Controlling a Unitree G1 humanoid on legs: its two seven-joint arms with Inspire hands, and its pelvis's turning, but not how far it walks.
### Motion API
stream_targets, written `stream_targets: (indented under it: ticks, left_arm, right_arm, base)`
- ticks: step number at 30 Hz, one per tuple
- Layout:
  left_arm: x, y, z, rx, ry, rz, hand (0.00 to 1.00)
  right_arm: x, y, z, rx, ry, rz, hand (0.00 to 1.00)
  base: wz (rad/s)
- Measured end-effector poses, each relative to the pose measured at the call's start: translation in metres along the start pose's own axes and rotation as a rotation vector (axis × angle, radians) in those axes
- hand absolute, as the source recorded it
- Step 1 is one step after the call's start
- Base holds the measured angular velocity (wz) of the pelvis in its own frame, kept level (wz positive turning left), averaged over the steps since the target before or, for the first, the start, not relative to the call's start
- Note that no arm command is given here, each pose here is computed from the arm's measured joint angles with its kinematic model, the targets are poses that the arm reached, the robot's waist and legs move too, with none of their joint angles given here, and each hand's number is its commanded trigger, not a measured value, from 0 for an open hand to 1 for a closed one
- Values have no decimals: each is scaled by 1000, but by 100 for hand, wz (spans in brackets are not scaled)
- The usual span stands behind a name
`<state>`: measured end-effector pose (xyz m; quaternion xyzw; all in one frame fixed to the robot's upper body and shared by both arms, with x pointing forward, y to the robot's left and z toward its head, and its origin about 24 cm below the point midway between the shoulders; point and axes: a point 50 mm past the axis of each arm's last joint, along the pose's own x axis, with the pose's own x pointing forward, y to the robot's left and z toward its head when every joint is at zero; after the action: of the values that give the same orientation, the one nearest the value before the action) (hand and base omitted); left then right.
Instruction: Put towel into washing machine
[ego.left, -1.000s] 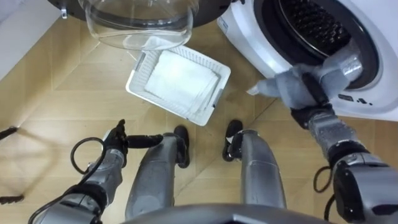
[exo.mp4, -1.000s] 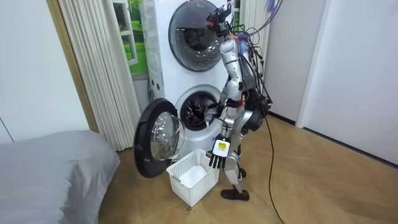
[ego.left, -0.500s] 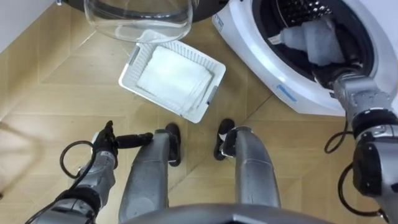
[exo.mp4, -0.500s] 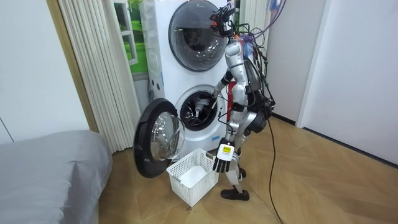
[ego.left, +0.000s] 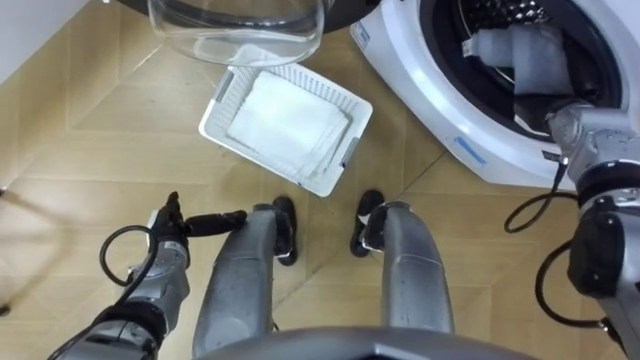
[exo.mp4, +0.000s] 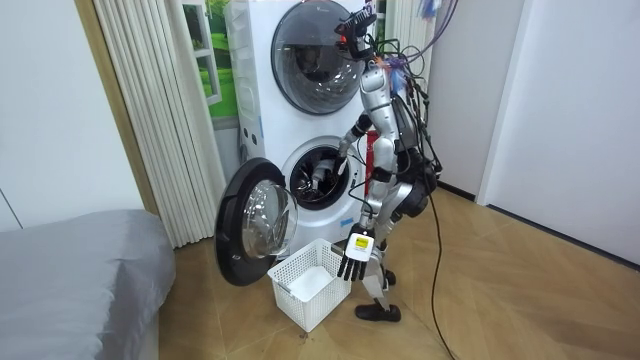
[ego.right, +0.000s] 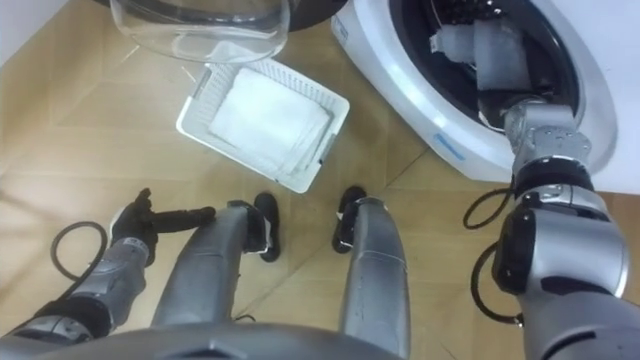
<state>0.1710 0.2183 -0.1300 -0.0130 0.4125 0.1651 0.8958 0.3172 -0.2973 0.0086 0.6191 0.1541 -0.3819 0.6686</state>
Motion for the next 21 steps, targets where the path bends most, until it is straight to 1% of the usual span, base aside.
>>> stream_targets:
  ticks: [8,12,17,21]
  left_arm:
    - [-1,-4,-2,27,-1,-7,0]
    - [-1,-5,-1,40,-5,-8,0]
    - [0,-2,-5,43,12,0,0]
    - [-1,1,-13,43,47,-3,0]
  right_arm:
    - [-2,8,0,23,-13,-24,0]
    - [-2,6,2,33,-25,-45,0]
    - [1,-12,7,96,-54,-84,0]
    - [3,-34,13,115,-83,-118,0]
  base:
    - [-1]
    - [-2]
    - [7]
    - [5]
